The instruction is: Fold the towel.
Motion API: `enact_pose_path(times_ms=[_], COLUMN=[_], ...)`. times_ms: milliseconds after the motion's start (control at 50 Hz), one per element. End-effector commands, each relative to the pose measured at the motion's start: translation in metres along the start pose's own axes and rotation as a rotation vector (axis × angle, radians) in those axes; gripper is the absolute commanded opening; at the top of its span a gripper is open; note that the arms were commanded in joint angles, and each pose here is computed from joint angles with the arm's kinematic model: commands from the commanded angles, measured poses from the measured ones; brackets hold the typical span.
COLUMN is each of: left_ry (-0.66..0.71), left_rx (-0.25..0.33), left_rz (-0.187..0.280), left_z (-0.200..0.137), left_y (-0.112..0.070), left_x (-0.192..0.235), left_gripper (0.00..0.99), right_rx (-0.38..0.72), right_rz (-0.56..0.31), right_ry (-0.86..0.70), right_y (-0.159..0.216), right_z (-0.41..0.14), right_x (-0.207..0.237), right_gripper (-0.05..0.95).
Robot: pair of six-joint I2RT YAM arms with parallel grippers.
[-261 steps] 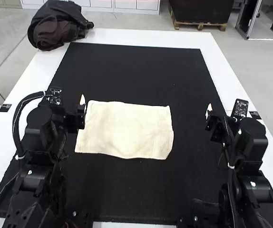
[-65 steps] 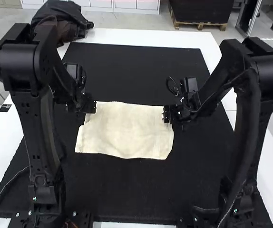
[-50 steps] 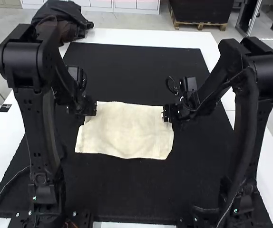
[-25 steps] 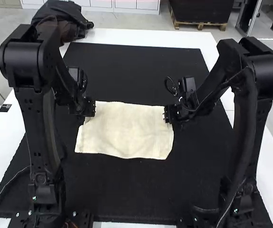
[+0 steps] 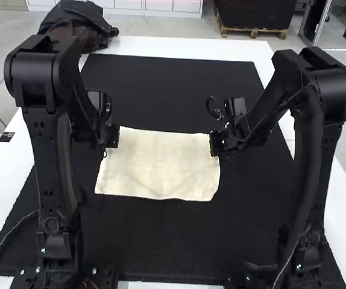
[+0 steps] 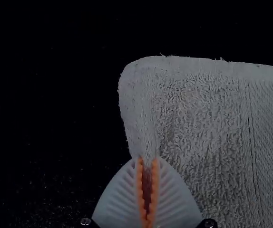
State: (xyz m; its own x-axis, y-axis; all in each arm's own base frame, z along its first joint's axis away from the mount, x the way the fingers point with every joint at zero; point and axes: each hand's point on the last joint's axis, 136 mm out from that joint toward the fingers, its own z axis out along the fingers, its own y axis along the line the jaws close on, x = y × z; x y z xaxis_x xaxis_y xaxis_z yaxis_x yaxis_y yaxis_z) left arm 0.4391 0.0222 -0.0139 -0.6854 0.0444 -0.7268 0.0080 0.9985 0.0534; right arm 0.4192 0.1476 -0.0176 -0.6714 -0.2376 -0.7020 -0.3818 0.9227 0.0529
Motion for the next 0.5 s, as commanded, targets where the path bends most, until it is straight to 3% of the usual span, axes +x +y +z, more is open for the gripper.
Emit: enact_pose_path(times_ms=[0, 240, 480], left_ry=[-0.002, -0.109, -0.109], left_rx=[-0.012, -0.006, 0.005], left_rz=[-0.005, -0.031, -0.038], left_z=[-0.001, -0.023, -0.036], left_y=[0.007, 0.006, 0.006], left_x=[-0.001, -0.044, -0.05], left_gripper=[0.026, 0.026, 0.025], right_rx=[0.017, 0.022, 0.004], right_rz=[0.047, 0.084, 0.081], right_ry=[0.024, -0.05, -0.092], right_y=[-0.013, -0.022, -0.018], right_z=[-0.006, -0.026, -0.043], right_x=[0.011, -0.016, -0.027], right_gripper=[-0.03, -0.03, -0.03])
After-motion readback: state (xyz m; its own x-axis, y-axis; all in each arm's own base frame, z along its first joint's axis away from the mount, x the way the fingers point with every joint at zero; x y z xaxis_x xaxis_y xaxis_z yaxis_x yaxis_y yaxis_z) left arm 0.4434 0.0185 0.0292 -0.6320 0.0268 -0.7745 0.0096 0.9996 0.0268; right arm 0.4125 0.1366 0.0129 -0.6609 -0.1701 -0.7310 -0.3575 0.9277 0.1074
